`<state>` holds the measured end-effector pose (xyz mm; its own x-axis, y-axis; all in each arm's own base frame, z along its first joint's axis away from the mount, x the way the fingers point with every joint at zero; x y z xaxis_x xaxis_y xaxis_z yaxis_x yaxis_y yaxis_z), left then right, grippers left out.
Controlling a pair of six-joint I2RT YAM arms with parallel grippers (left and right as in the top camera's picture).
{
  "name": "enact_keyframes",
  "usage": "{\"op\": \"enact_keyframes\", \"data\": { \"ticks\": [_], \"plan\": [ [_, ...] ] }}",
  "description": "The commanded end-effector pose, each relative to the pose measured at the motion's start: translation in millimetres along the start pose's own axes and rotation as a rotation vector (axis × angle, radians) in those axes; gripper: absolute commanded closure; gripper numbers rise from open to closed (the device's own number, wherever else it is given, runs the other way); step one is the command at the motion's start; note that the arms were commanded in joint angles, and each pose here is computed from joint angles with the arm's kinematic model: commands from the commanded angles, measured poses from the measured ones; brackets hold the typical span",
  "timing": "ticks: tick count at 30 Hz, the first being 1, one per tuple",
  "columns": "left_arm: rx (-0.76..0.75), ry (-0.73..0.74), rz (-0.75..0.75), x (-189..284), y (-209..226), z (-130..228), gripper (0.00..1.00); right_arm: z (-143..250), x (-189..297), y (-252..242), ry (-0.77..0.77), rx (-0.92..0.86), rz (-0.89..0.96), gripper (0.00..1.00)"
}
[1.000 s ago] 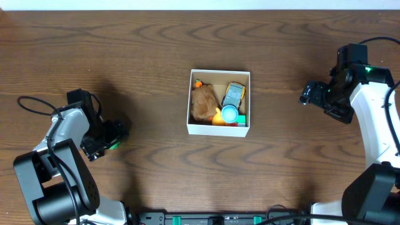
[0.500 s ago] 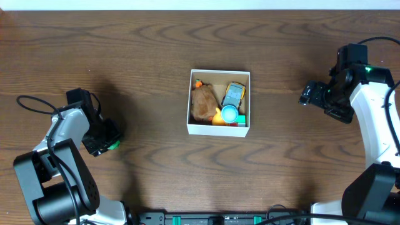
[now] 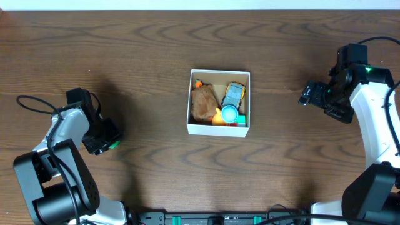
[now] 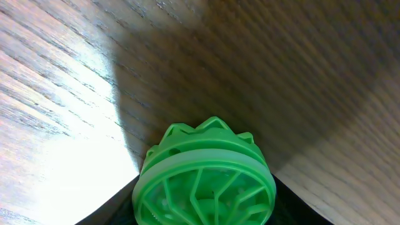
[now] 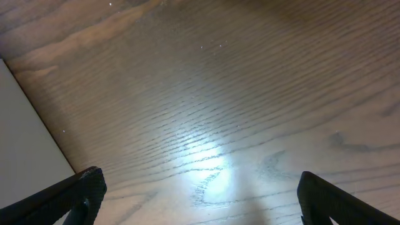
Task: Pack container
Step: 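Grasp the green round toy with the left gripper, then carry the green toy over the box and release it inside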
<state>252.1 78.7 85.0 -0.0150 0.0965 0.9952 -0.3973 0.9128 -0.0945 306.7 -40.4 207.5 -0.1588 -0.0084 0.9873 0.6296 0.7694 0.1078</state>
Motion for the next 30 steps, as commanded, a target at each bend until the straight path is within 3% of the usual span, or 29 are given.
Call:
{"op": "enact_keyframes", "data": {
  "ticks": [1,7,13,19,22,27,30],
  "plan": [
    [0.001,0.008,0.021,-1.8,-1.0,-2.9,0.69,0.6,-0.7,0.0,0.003,0.014,0.005,0.01],
    [-0.024,-0.064,0.026,30.2,-9.5,-14.7,0.75,0.6,-0.7,0.0,0.003,0.014,0.006,0.01],
    [-0.164,-0.234,0.054,91.9,-50.5,-13.8,0.79,0.6,-0.7,0.0,0.003,0.013,0.006,0.01],
    [-0.48,-0.474,0.146,147.5,-126.1,13.9,0.81,0.6,-0.7,0.0,0.003,0.014,0.006,0.01],
    [-0.718,-0.589,0.209,159.9,-172.6,32.5,0.91,0.6,-0.7,0.0,0.003,0.014,0.005,0.01],
    [-0.97,-0.646,0.276,153.7,-227.6,56.7,0.92,0.6,-0.7,0.0,0.003,0.014,0.005,0.01],
    [-1.056,-0.608,0.294,135.1,-253.4,68.4,0.92,0.6,-0.7,0.0,0.003,0.014,0.005,0.01]
  ]
}}
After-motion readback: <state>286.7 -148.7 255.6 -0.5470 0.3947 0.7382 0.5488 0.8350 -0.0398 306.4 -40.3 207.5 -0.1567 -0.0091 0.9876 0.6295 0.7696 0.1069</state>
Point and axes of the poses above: each gripper's point midway between its finger pads, its own x axis back along the fingers, its own y axis along the line the jaws close on, z = x × y, the point moved 9 cm from there along x, back along the fingers, and after that the axes turned 13 degrees about -x, right-handed, at the moved point
